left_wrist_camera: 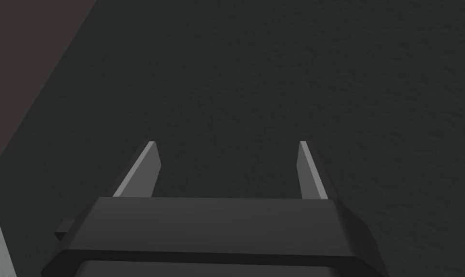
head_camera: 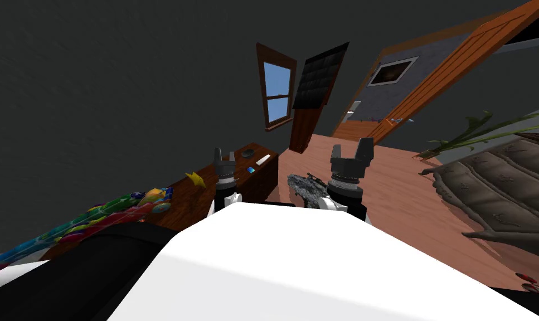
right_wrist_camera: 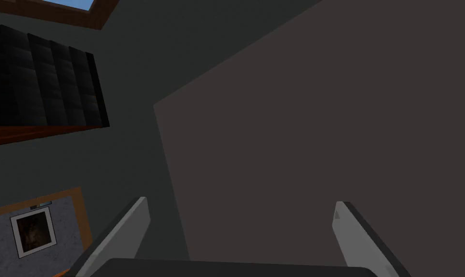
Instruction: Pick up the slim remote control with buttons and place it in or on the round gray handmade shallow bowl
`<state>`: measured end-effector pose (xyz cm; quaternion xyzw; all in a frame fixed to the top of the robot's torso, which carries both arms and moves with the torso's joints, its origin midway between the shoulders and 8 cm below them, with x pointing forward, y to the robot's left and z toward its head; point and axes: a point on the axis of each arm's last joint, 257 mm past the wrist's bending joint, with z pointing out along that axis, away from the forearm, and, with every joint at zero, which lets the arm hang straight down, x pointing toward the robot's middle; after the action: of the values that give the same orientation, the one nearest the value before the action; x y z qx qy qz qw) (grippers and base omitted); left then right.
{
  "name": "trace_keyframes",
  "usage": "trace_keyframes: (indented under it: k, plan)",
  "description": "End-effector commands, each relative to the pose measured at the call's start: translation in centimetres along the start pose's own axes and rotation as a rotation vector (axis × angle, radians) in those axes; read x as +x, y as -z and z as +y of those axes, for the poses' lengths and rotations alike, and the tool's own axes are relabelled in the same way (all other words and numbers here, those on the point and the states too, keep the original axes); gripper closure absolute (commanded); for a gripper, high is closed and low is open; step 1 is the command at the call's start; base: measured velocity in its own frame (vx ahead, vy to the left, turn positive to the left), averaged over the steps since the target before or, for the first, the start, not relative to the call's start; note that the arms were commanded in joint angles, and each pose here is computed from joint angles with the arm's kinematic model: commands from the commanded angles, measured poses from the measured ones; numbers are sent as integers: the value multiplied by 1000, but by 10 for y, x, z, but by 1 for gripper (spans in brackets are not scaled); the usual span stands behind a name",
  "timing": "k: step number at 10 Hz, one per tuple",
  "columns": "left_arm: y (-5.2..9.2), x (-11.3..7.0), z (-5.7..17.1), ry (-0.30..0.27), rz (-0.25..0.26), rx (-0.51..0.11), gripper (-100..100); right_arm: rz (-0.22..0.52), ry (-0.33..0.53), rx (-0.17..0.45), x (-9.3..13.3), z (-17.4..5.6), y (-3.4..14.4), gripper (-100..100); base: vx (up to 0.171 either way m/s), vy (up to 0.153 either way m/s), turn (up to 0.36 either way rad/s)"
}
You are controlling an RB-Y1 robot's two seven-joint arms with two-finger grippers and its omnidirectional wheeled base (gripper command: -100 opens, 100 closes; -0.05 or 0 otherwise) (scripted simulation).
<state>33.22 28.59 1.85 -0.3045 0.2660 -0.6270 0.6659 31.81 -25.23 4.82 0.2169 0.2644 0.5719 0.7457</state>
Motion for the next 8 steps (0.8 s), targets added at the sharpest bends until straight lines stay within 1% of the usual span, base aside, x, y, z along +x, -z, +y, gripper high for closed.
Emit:
trace_keyframes:
  k: [1,2,4,6,7,8]
  plan:
    - [5,-10,5,-21,12,-37,-100,0,0,0,0,0,0,0,-43,-7,-170]
    - [9,-18,7,-31,12,-59,-100,0,0,0,0,0,0,0,-80,-15,-164]
    - [18,-39,13,-52,0,-118,-100,0,0,0,0,0,0,0,-96,-21,-193]
    - [29,-65,18,-68,-24,-187,-100,0,0,0,0,0,0,0,-82,-41,-226]
    - [38,-79,22,-75,-40,-233,-100,0,0,0,0,0,0,0,-91,-61,-228]
    - [40,-81,22,-79,-44,-241,-100,0,0,0,0,0,0,0,-61,-40,-110]
